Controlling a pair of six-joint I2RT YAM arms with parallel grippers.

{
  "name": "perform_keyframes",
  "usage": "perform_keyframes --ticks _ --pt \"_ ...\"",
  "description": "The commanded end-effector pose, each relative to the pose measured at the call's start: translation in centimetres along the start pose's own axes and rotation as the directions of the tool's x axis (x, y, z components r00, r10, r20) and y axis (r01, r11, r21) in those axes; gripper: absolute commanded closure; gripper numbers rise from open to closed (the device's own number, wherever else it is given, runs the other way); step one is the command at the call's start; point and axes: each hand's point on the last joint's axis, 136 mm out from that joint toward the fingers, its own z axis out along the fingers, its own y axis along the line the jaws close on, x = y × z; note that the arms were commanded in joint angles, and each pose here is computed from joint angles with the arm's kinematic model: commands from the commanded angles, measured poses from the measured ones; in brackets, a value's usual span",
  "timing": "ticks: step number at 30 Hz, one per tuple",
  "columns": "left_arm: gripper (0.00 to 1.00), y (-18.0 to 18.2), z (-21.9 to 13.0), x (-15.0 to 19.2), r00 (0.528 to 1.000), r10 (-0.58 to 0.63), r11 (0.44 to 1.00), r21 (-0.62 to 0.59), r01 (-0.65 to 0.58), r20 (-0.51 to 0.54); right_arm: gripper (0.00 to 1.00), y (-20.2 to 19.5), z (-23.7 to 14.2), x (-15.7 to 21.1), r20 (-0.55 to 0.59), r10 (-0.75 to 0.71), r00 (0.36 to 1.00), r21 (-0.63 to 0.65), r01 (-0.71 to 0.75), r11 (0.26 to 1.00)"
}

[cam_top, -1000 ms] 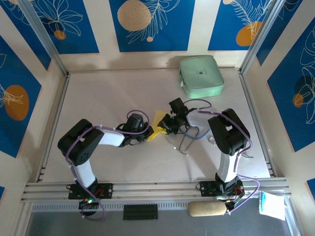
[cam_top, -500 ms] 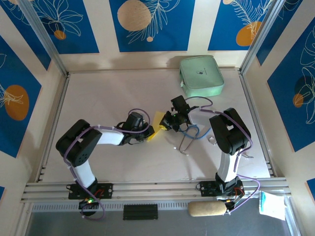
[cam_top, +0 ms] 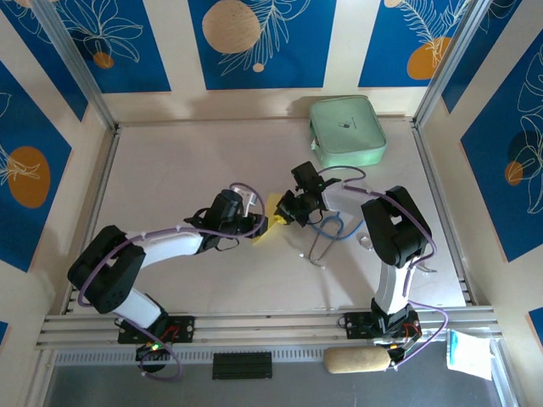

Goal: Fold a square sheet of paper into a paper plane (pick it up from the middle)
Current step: Fold the wing for the fifth time at the center of the table.

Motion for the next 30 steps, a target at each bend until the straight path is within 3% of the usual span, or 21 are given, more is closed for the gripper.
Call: perform_keyframes --ticks 1,6,12,30 --pt "0.51 0.2 0.0 1.5 0.970 0.238 0.970 -0.035 -0.240 -0.045 1.00 -0.3 0.1 0.6 -0.034 0.050 0.998 0.037 -0.049 0.998" --pt "0.51 -0.3 1.2 2.6 0.921 0.371 0.926 -0.030 -0.377 -0.120 1.00 -0.3 0.0 0.7 -0.040 0.067 0.997 0.044 -0.065 0.997" --pt "0.55 -0.9 2.6 3.1 0.879 0.451 0.890 -0.003 -0.457 -0.153 1.00 -0.3 0.0 0.7 -0.048 0.070 0.996 0.052 -0.068 0.996" --pt "0.75 -0.5 3.3 4.7 0.838 0.509 0.858 0.039 -0.512 -0.194 1.00 -0.6 0.0 0.7 -0.064 0.088 0.994 0.068 -0.084 0.994"
